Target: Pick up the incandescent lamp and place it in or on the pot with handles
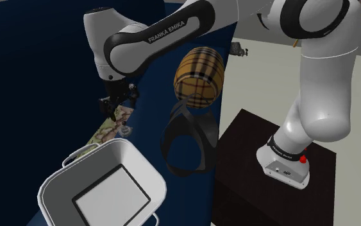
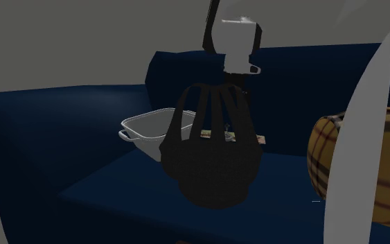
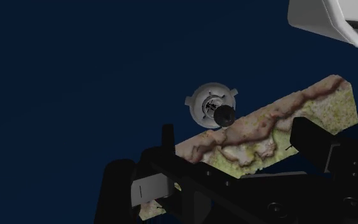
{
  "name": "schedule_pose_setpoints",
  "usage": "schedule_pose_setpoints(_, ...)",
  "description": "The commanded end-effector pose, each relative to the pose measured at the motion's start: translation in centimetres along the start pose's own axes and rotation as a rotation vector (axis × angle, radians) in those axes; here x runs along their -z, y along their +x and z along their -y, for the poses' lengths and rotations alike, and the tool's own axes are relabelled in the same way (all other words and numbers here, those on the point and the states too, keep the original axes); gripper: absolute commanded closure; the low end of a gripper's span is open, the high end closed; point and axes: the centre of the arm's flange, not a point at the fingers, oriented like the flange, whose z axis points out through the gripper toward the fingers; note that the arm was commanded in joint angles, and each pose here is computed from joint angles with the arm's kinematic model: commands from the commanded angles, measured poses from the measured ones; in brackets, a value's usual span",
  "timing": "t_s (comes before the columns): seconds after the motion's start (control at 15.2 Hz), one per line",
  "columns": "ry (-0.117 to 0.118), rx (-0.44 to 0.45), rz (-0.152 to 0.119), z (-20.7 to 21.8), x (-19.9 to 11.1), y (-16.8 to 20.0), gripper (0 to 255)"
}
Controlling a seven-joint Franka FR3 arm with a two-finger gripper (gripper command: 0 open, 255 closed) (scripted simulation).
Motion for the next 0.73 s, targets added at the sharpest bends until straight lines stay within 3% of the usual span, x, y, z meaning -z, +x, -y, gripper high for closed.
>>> schedule_pose_setpoints(0.0, 0.0, 0.002, -0.003, 1.0, -0.5, 1.0, 0)
schedule_pose_setpoints(0.46, 0.0, 0.002, -0.003, 1.0, -4.5, 1.1, 0)
schedule_pose_setpoints(0.66, 0.0, 0.002, -0.003, 1.0, -4.5, 1.1, 0)
